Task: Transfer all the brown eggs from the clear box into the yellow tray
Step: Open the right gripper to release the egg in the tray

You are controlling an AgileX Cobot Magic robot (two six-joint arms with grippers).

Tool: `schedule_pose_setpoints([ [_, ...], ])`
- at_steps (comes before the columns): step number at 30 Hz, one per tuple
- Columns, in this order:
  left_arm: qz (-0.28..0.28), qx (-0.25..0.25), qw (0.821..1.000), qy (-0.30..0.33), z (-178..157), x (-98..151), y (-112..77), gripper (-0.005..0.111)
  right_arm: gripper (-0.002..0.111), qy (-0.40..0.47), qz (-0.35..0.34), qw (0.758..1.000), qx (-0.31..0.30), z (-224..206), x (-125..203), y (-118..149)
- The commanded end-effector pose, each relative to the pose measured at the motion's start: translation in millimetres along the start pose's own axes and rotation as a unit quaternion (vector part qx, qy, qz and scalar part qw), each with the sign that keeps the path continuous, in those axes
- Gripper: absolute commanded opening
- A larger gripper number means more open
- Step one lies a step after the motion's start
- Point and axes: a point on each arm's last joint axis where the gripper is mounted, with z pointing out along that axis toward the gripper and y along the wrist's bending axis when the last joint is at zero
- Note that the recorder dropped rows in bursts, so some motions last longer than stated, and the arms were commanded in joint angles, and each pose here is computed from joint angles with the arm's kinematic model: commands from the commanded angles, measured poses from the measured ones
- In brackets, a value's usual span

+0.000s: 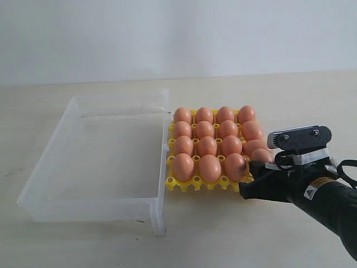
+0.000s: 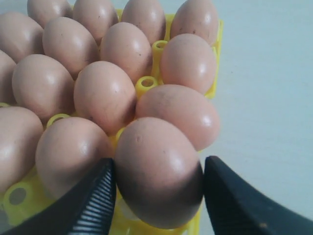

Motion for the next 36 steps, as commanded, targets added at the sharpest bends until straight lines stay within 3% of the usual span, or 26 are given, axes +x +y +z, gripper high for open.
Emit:
schedule_pose_setpoints([
  [1,-0.002,-0.001,1.000,-0.007,-1,-2,0.3,0.000,0.002,-0.010,-0.020,1.000,-0.001,4,-6,0],
  [5,-0.002,-0.001,1.000,-0.007,-1,-2,0.3,0.000,0.014,0.001,-0.023,1.000,-0.008,8,-8,3],
  [14,-0.002,-0.001,1.000,-0.007,-1,-2,0.3,0.000,0.060,0.006,-0.021,1.000,-0.007,8,-7,3],
  [23,-0.002,-0.001,1.000,-0.007,-1,-2,0.3,0.000,0.061,0.015,-0.021,1.000,-0.007,7,-6,2],
  [36,-0.002,-0.001,1.000,-0.007,-1,-2,0.3,0.000,0.061,-0.048,-0.045,0.998,-0.020,-31,-50,3],
])
